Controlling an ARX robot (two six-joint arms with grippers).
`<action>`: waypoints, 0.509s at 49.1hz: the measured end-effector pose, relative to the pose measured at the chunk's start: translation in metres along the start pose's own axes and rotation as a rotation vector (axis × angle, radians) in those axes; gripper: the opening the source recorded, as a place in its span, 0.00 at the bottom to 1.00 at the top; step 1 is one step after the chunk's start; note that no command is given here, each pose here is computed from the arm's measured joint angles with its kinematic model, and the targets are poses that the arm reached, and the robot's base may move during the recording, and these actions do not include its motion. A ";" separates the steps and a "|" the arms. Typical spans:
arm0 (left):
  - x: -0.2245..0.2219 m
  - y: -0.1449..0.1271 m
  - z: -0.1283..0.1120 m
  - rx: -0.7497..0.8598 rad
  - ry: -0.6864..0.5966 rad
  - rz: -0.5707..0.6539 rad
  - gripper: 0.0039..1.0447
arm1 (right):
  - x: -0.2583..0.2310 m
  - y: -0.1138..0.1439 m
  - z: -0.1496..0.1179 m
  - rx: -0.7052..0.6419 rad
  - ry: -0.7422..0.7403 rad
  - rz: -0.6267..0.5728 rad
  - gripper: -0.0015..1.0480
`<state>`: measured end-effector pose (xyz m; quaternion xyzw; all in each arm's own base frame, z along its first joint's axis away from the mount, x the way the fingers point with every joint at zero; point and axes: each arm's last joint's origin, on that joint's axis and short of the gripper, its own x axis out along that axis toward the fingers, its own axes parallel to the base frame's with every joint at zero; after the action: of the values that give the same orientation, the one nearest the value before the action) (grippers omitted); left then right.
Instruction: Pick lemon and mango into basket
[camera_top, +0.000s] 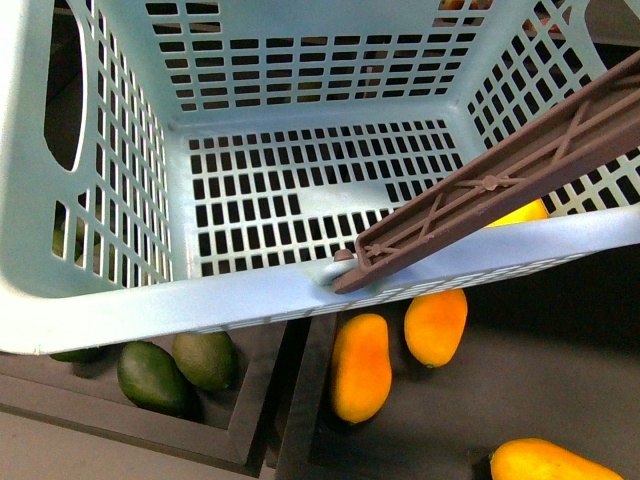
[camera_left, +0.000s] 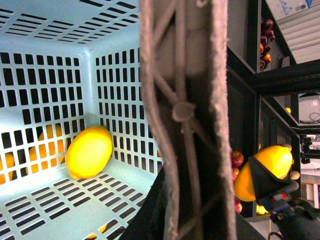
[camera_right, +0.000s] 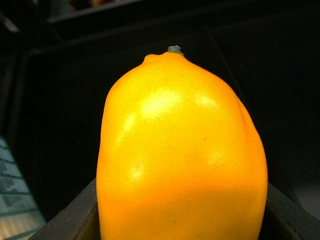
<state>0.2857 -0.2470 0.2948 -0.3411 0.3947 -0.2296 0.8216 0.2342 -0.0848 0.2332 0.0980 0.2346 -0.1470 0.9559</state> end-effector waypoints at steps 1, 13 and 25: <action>0.000 0.000 0.000 0.000 0.000 0.000 0.04 | -0.005 0.005 0.002 0.000 -0.011 0.015 0.56; 0.000 0.000 0.000 0.000 0.003 -0.002 0.04 | -0.026 0.074 0.006 0.020 -0.078 0.169 0.56; 0.000 0.000 0.000 0.000 0.000 0.000 0.04 | -0.017 0.146 0.000 0.041 -0.079 0.297 0.56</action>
<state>0.2857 -0.2470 0.2948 -0.3413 0.3949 -0.2296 0.8215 0.2674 0.0557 0.2581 0.1456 0.1767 -0.0125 0.9734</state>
